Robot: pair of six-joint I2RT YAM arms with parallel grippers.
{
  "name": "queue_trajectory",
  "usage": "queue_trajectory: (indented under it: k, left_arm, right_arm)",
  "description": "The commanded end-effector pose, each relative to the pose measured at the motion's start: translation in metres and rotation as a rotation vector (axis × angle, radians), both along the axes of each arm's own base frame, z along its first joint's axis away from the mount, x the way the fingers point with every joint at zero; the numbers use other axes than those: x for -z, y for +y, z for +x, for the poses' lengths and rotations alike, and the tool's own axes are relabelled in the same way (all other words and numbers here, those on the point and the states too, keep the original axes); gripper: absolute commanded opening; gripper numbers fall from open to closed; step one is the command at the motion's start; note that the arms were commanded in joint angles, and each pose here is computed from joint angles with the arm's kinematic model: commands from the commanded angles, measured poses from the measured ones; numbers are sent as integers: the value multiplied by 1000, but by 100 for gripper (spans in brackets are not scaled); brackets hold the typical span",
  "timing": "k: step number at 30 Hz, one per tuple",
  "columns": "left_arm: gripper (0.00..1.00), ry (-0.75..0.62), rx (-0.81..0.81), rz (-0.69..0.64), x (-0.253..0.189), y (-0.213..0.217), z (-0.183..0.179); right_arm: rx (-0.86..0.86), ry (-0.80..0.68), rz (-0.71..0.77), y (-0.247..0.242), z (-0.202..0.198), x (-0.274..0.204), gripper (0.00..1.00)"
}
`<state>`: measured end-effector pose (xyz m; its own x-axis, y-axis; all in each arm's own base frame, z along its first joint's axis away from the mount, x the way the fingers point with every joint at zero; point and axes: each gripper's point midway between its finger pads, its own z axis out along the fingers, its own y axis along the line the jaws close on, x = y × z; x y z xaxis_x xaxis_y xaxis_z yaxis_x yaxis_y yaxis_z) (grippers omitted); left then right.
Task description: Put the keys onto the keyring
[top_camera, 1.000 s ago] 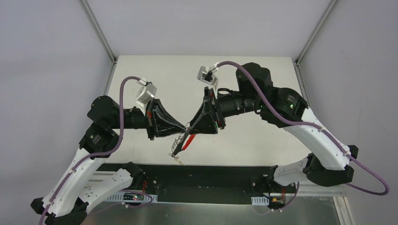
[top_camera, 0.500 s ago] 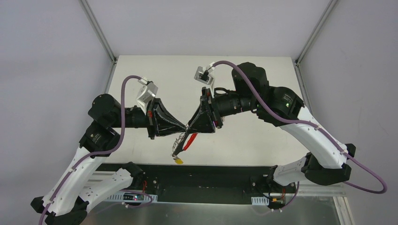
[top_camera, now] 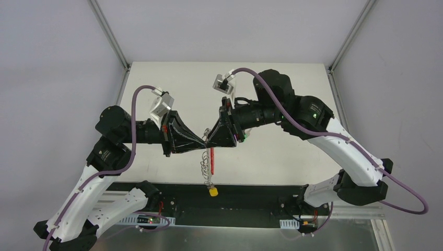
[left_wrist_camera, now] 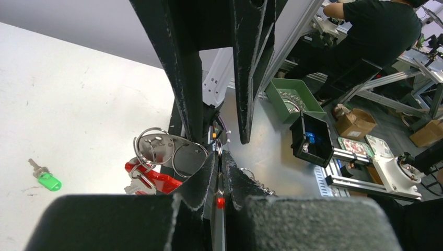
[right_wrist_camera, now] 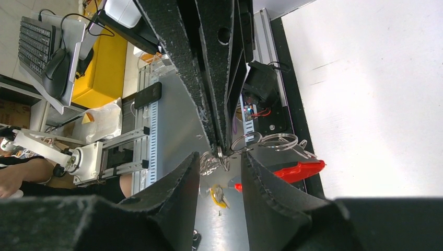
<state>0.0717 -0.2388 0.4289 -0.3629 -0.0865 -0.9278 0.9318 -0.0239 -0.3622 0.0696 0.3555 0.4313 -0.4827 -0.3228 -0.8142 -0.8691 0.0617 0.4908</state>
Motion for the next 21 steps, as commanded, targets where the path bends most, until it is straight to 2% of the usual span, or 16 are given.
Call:
queue_trajectory:
  k: [1, 8, 21]
  left_arm:
    - [0, -104, 24, -57, -25, 5, -12]
    - [0, -93, -2, -55, -25, 3, -5]
    - [0, -85, -11, -52, -26, 1, -1]
  right_arm:
    - [-27, -7, 14, 3, -3, -4, 37]
    - [-70, -8, -6, 0, -12, 2, 35]
    - [-84, -59, -25, 5, -14, 11, 24]
